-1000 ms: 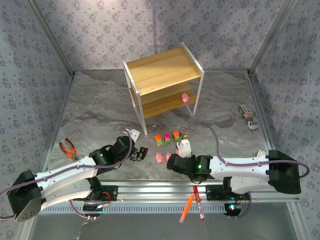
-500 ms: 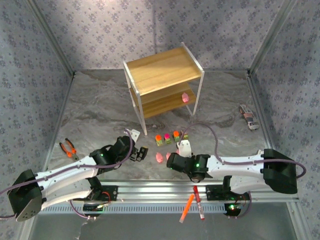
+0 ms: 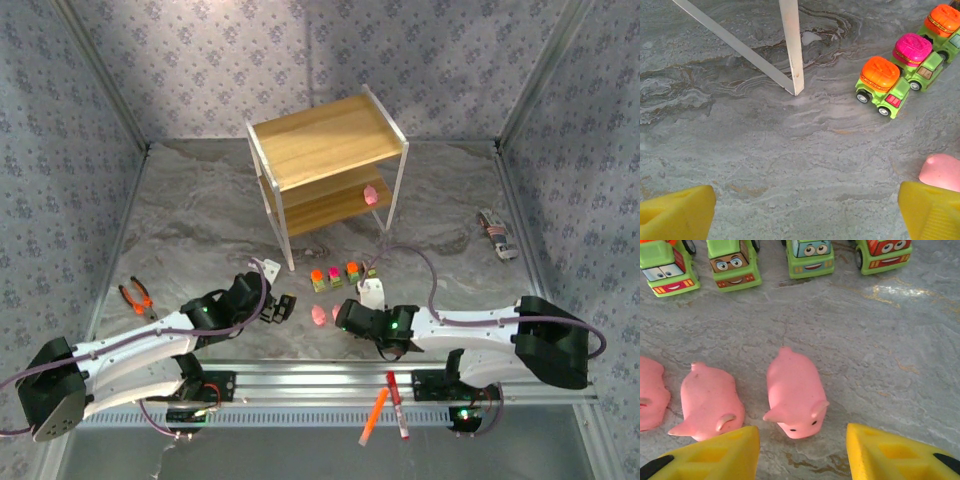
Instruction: Place and organize the plastic toys onto the shelf
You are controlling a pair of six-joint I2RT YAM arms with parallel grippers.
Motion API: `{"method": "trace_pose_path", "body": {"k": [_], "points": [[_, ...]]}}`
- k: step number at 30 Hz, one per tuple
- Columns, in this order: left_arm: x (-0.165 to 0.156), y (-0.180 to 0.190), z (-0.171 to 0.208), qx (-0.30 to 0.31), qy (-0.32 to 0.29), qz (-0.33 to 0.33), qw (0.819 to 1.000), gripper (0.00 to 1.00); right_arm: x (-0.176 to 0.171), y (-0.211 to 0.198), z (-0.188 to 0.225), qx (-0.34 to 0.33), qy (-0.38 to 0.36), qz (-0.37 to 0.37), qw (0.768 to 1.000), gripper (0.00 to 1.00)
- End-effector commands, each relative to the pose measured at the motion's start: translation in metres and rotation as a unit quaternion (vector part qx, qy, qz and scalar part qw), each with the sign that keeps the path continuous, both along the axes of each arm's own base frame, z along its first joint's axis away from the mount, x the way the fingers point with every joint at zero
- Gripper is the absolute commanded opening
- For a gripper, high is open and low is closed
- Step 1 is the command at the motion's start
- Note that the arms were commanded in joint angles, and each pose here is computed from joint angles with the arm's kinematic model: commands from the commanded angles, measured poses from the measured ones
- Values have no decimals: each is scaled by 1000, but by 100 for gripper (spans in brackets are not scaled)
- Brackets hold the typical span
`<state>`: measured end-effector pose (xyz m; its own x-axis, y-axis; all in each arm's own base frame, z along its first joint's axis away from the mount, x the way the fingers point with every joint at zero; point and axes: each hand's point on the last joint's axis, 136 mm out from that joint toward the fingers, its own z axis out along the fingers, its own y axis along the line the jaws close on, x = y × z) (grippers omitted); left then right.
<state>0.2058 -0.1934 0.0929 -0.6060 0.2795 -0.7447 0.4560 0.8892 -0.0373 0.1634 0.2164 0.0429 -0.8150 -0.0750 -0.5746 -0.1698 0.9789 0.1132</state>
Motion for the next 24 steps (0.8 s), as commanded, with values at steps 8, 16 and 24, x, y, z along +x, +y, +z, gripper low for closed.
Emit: {"method": "trace_pose_path", "body": {"k": [8, 16, 24], "points": [[5, -8, 13, -7, -12, -6, 1000, 94, 3, -6, -10, -12, 8, -2, 1000, 51], [5, -9, 13, -6, -11, -7, 1000, 94, 8, -6, -13, -10, 10, 5, 1000, 51], [5, -9, 12, -4, -11, -5, 1000, 94, 11, -2, -14, -8, 11, 10, 1000, 50]]}}
